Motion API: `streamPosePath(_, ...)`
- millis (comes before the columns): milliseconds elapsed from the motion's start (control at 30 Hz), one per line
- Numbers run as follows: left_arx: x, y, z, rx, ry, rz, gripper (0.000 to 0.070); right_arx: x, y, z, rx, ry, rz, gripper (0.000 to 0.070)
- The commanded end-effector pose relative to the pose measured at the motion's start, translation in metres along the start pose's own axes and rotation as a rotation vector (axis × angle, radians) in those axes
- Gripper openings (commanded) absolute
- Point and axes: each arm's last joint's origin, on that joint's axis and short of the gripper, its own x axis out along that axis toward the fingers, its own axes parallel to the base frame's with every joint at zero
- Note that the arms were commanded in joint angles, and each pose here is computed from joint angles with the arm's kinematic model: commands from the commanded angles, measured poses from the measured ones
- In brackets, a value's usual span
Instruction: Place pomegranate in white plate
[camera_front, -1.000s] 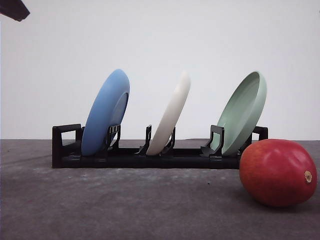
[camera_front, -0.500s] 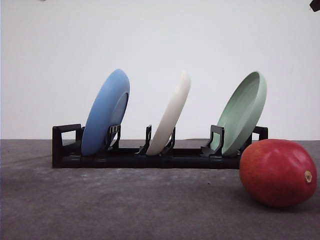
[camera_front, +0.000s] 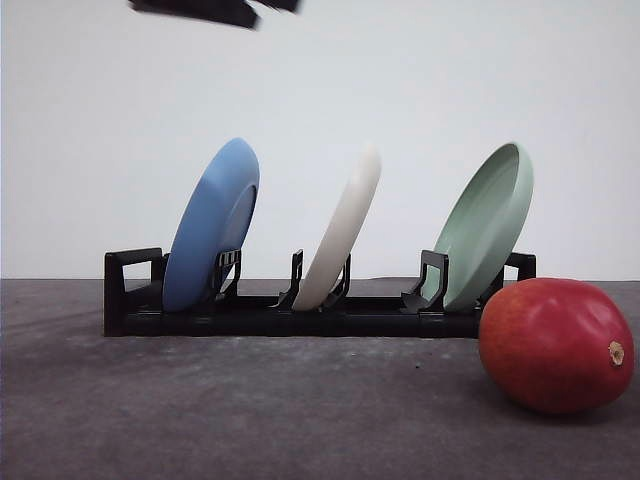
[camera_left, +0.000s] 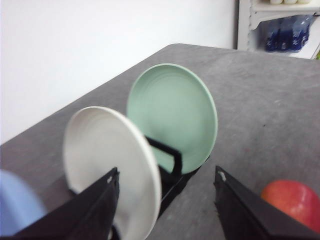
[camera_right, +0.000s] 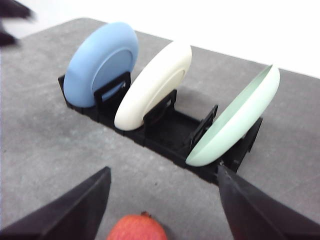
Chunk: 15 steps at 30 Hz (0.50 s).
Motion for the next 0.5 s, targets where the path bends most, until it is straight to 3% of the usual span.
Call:
streamPosePath(0, 0.012, -0.001, 0.004, -0.029, -0.028, 0.014, 0.0356, -0.001, 0.001, 0.005, 0.007, -0.024, 0.004, 0.0434)
streamPosePath(167, 0.049, -0.006, -0.011, -0.063, -0.001, 0.080, 0.0355, -0.001, 0.001, 0.005, 0.008, -0.024, 0.004, 0.0434)
streamPosePath(467, 0.102, -0.011, -0.032, -0.070, 0.154, 0.145, 0.0355, -0.001, 0.001, 0.005, 0.006, -0.024, 0.004, 0.0434)
